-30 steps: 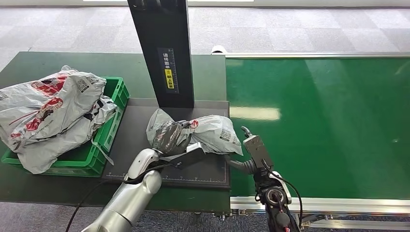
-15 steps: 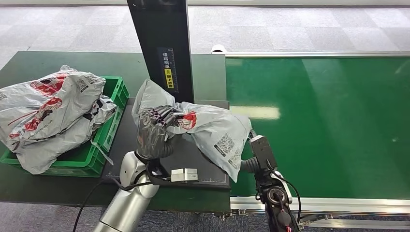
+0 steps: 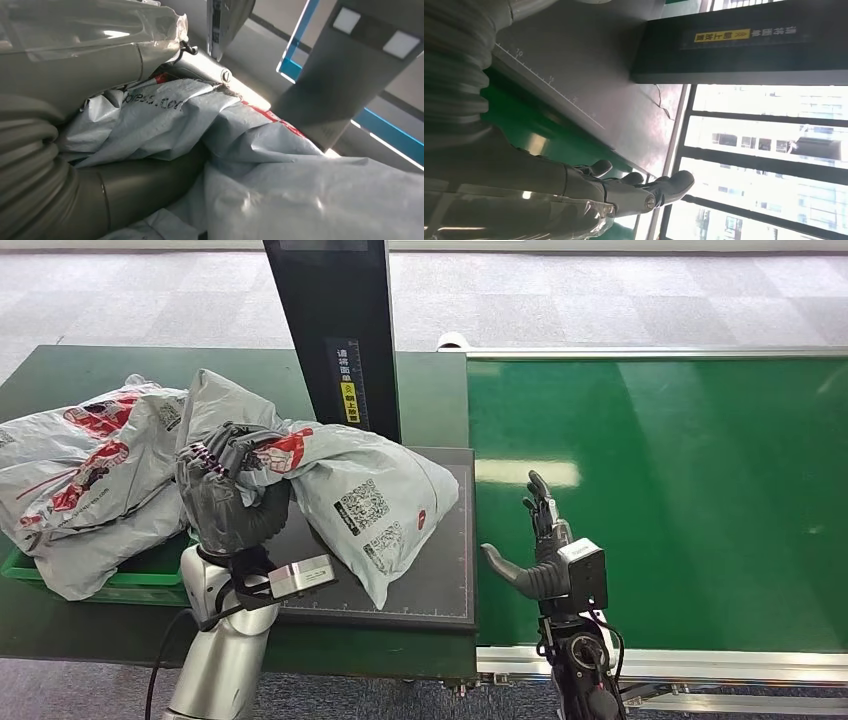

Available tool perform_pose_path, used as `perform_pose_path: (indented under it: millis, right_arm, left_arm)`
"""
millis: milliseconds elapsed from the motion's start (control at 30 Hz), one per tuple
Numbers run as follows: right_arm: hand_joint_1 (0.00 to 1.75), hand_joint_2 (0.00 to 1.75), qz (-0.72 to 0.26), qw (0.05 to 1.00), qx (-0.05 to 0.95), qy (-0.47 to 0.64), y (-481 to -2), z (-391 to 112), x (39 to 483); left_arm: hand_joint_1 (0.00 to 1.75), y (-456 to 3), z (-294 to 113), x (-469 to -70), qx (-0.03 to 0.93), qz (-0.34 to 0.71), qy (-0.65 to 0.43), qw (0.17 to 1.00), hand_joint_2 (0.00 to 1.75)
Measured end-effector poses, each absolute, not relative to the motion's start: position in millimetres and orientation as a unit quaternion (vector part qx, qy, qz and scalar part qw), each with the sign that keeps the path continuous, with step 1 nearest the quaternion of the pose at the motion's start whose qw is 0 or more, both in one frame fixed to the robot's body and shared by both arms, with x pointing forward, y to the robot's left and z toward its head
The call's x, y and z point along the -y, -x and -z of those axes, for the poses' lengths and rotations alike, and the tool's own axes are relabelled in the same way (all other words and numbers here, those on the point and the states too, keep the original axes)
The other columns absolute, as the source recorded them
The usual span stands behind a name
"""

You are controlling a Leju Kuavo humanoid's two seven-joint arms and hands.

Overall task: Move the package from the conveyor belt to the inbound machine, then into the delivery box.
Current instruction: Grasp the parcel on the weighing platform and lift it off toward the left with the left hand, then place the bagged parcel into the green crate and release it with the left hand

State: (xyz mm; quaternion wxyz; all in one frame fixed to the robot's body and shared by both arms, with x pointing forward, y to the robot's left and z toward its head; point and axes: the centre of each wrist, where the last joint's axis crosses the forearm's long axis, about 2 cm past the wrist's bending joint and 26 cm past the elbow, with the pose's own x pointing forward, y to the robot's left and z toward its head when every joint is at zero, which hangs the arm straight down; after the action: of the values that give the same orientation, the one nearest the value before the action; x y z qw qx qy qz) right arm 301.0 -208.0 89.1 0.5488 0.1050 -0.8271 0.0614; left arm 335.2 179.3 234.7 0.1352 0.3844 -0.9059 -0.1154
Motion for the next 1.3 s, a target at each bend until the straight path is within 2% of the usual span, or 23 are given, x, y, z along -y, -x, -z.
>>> perform_pose_path:
  millis: [467, 833, 1067, 1300]
  right_arm:
    - [0.0, 1.75, -0.044, 0.537, 0.835, -0.114, -283.3, -91.1, 211.1]
    - [0.0, 1.75, -0.048, 0.544, 0.829, -0.119, -274.5, -84.3, 210.9]
    - [0.0, 1.75, -0.049, 0.549, 0.826, -0.119, -273.7, -83.3, 212.1]
    - [0.0, 1.75, -0.065, 0.55, 0.823, -0.126, -276.5, -85.6, 210.7]
  left_arm:
    - [1.75, -333.8, -246.4, -239.2, 0.856, 0.109, -0.493, 0.113, 1.75]
    - [1.75, -360.8, -257.9, -313.4, 0.763, 0.16, -0.616, 0.116, 1.75]
    - [1.75, -383.1, -243.7, -359.2, 0.676, 0.146, -0.678, 0.249, 1.75]
    - [1.75, -387.3, -238.7, -400.4, 0.639, 0.124, -0.7, 0.294, 1.75]
